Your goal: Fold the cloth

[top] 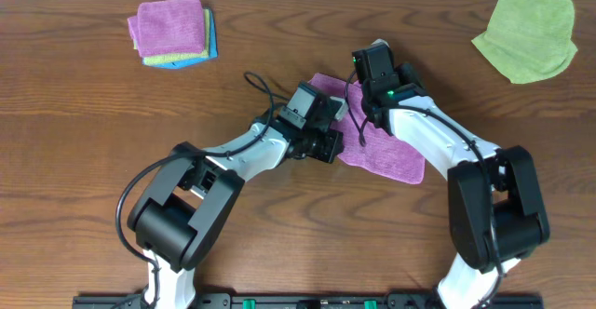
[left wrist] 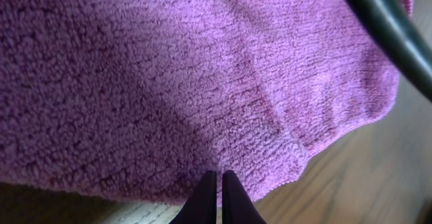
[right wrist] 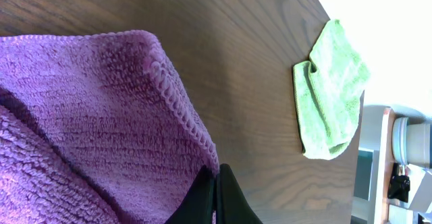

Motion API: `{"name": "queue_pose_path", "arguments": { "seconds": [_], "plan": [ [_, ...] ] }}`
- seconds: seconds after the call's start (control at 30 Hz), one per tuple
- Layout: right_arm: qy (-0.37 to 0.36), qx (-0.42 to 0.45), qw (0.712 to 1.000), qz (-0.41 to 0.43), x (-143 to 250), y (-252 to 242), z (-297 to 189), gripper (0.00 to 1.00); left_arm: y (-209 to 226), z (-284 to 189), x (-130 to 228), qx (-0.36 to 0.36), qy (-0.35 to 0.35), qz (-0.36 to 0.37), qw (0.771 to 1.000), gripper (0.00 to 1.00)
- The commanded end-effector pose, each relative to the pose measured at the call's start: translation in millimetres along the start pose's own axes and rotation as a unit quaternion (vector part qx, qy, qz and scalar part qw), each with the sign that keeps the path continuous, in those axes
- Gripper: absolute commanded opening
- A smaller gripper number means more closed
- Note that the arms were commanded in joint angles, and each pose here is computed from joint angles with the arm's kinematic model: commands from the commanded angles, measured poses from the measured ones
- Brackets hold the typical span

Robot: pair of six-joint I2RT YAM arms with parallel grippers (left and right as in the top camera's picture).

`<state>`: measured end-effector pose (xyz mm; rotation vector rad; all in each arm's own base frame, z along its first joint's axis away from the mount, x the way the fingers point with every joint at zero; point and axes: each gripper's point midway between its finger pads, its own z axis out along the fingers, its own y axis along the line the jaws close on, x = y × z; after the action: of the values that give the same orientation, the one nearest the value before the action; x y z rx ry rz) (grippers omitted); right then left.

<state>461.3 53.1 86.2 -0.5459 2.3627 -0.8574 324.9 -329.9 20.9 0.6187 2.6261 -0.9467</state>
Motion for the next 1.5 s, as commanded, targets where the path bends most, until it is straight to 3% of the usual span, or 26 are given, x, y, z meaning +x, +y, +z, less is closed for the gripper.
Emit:
{"name": "queue_pose_path", "arguments": {
  "seconds": [0.0,0.23,0.43,0.8,0.9,1.1,1.47],
  "plan": [
    [0.002,0.009,1.0,0.016,-1.8,-6.0,2.1,0.01,1.7,3.2,-1.1,-0.02,-0.005,0.023,1.0,0.06],
    [0.001,0.008,1.0,0.016,-2.1,-5.6,2.1,0.01,-3.1,8.5,7.4,-0.034,0.007,0.045,0.998,0.06],
    [0.001,0.008,1.0,0.017,-2.5,-5.7,2.1,0.01,19.6,5.1,25.5,-0.095,0.04,0.04,0.994,0.06],
    [0.009,0.035,0.999,0.031,1.8,-22.4,7.7,0.01,25.6,0.3,52.6,-0.106,0.094,0.027,0.99,0.06],
    [0.01,0.035,0.999,0.032,2.4,-23.3,8.5,0.01,22.6,1.1,45.8,-0.099,0.081,0.032,0.991,0.06],
    [0.01,0.035,0.999,0.032,2.4,-23.3,8.5,0.01,-12.3,-1.8,21.7,-0.02,0.039,0.043,0.998,0.06],
    [0.01,0.035,0.999,0.032,2.5,-23.2,8.5,0.01,-22.8,-10.5,-28.0,-0.024,-0.06,0.086,0.994,0.06]
  ]
}}
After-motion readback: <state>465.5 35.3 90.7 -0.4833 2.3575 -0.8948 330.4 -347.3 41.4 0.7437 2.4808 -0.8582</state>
